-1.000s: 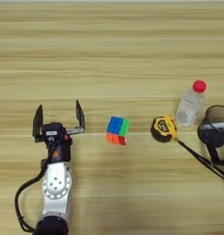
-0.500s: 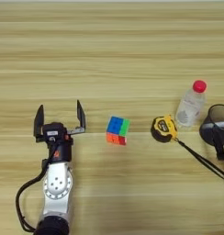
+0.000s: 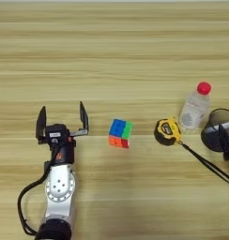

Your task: Move the objects on the table

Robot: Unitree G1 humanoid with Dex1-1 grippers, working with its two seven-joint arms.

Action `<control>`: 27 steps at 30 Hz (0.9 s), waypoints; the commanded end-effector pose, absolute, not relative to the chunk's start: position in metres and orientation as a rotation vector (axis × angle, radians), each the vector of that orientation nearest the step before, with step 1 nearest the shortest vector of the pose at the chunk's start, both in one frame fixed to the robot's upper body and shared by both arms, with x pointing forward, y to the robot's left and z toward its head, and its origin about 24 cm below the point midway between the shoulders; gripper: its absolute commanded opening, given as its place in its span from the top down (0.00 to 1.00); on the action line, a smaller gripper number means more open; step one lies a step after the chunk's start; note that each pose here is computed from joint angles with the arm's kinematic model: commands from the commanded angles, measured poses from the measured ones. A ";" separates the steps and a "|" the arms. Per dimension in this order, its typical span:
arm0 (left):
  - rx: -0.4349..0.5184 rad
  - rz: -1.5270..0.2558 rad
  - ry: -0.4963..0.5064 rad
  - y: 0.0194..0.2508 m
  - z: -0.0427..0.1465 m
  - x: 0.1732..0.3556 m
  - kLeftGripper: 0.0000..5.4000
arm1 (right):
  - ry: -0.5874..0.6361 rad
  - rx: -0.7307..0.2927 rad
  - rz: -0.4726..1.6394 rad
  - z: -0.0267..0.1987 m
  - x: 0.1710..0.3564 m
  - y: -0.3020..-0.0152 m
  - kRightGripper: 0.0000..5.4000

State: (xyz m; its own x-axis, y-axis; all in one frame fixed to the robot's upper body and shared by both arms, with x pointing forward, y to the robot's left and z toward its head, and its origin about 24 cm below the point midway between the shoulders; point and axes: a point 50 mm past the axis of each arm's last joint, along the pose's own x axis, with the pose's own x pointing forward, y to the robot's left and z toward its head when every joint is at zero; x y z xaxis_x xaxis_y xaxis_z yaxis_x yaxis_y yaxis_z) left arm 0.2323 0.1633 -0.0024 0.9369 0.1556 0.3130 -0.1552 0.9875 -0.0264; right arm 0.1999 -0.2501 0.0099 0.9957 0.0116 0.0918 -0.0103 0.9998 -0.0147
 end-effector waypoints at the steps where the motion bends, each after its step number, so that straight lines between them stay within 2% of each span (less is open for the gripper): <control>1: -0.001 0.151 -0.316 0.161 -0.002 0.234 0.00 | -0.101 0.002 -0.005 0.012 0.199 -0.253 0.01; 5: 0.000 0.152 -0.318 0.161 -0.002 0.234 0.00 | -0.069 -0.007 0.007 0.006 0.198 -0.251 0.01; 11: 0.001 0.154 -0.319 0.161 -0.002 0.233 0.00 | -0.097 -0.003 0.022 0.010 0.200 -0.249 0.01; 20: 0.004 0.153 -0.318 0.162 -0.002 0.232 0.00 | -0.247 0.022 0.056 0.036 0.206 -0.241 0.01; 27: 0.011 0.148 -0.317 0.162 -0.003 0.232 0.00 | -0.265 0.020 0.057 0.046 0.217 -0.241 0.01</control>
